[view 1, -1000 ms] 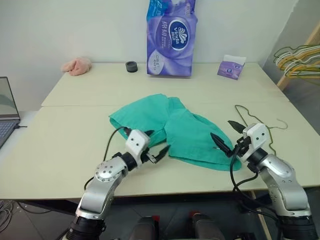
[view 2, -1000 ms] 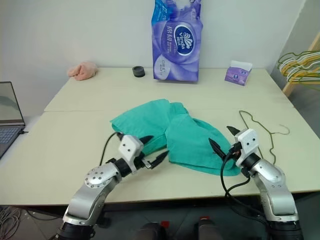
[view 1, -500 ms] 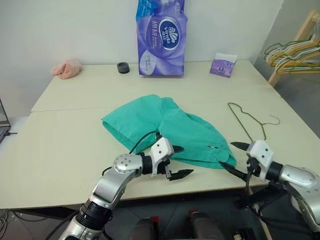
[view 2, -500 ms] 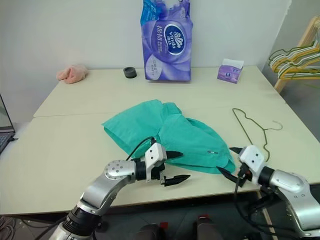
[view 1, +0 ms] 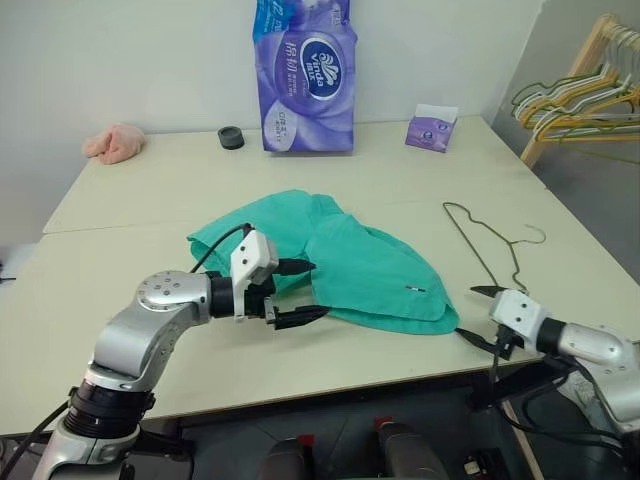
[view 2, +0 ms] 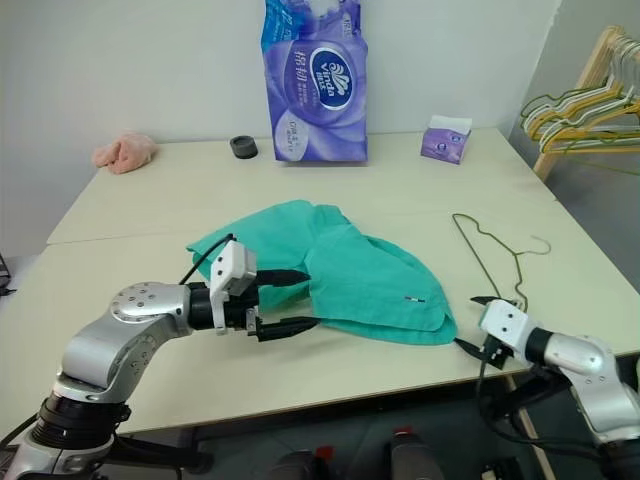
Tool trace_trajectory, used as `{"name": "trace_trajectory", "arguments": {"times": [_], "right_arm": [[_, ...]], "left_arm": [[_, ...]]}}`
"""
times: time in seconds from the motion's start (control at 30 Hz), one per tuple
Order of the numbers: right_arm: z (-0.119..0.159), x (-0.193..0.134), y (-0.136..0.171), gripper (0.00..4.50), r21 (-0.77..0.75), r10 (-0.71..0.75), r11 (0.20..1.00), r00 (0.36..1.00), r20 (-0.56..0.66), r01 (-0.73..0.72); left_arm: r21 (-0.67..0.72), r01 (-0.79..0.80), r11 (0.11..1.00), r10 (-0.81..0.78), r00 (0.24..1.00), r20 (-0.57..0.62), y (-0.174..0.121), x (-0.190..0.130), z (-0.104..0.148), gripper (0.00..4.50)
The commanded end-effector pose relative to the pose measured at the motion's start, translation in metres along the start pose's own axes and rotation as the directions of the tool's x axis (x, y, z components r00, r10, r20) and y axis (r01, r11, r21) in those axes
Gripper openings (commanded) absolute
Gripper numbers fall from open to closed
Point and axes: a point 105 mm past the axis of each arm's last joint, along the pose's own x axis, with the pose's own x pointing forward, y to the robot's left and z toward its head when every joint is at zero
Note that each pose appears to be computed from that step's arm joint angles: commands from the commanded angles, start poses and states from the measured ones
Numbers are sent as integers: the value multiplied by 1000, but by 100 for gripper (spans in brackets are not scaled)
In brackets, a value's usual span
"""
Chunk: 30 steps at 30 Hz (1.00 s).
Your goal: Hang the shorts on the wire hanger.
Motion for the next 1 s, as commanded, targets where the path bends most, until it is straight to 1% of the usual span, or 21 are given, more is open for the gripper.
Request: {"name": "trace_trajectory", "arguments": {"times": [0.03,0.13,0.3,0.33,0.43,0.5,0.6,0.67,0.8,0.9,1.0], "right_arm": [[10,19,4,448,-80,29,996,999,35,-27],[26,29,2,392,-102,22,995,994,104,-11],[52,36,5,212,-148,44,989,977,207,-13],[58,38,6,181,-155,49,988,973,226,-14],[82,45,10,66,-163,74,986,951,299,-26],[100,51,17,2,-159,109,986,931,347,-56],[128,59,29,2,-145,162,983,897,411,-111],[140,62,34,2,-158,190,978,882,432,-134],[149,64,38,2,-195,225,969,873,434,-153],[150,64,38,2,-210,234,965,873,427,-157],[149,63,37,2,-212,237,964,875,422,-159]], "left_arm": [[31,-29,999,28,999,18,5,-10,10,450],[27,-60,998,60,998,4,9,-17,7,450],[28,-133,991,133,991,-16,19,-31,3,450],[30,-140,990,141,990,-18,20,-33,3,450],[42,-148,988,150,988,-36,21,-39,3,450],[50,-135,990,137,989,-52,17,-42,3,450],[65,-84,994,88,994,-65,8,-40,6,450],[84,-49,995,54,997,-61,3,-36,10,450],[95,-11,995,15,999,-40,1,-27,16,450],[91,38,995,-31,997,-68,-3,-21,10,450],[125,45,991,-36,997,-68,-2,-14,6,450]]}}
